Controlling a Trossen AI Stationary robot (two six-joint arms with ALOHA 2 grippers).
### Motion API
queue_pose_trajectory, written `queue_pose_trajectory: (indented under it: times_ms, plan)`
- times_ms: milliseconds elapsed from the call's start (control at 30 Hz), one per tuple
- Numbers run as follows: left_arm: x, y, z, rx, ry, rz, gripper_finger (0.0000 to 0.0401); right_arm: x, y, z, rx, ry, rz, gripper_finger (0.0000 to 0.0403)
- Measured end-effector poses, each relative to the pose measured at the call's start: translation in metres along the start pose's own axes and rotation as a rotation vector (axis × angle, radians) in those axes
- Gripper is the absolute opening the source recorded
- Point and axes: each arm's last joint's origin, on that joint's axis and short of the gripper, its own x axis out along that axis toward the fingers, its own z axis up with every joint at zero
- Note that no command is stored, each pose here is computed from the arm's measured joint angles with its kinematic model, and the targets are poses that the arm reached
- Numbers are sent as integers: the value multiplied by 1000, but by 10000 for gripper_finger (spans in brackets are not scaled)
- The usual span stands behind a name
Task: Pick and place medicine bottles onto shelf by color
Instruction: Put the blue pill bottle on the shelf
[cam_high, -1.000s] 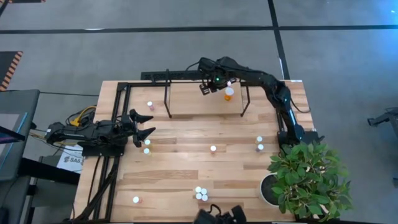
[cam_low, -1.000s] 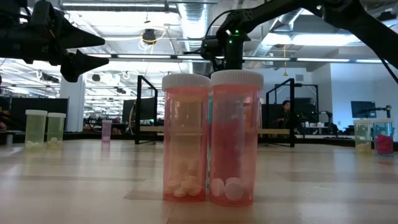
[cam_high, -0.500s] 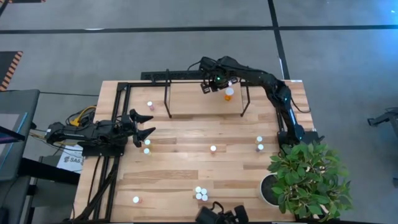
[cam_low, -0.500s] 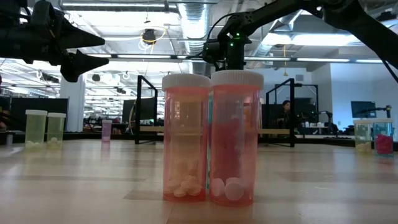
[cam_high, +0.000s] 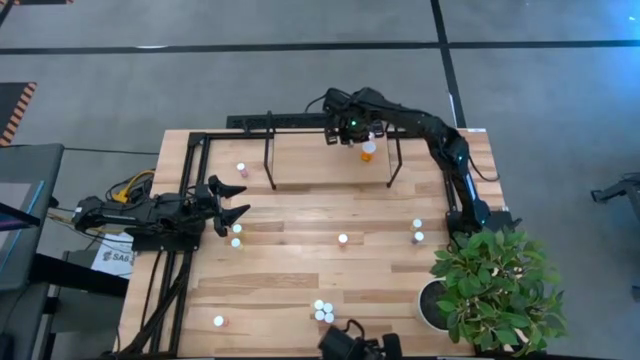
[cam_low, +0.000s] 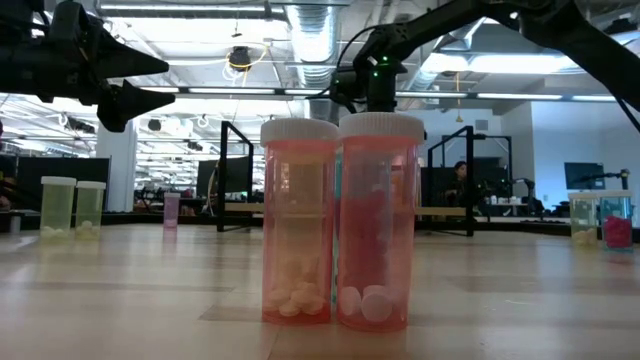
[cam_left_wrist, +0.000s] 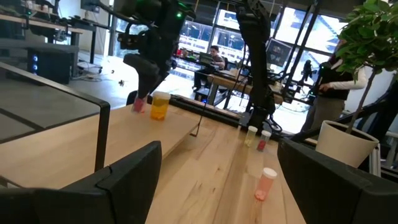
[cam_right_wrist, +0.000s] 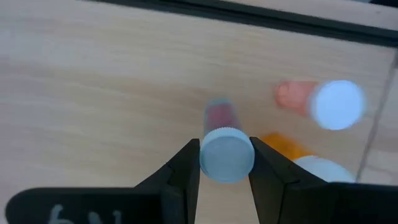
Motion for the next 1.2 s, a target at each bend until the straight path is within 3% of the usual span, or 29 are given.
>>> queue_pose_trajectory:
  times_ms: [500, 1200]
  plan:
    - [0, 0, 0, 0, 0, 0, 311, 2, -11, 9, 147, 29, 0, 124]
    - [0, 0, 0, 0, -1, 0, 311, 11, -5, 8, 50, 0, 31, 124]
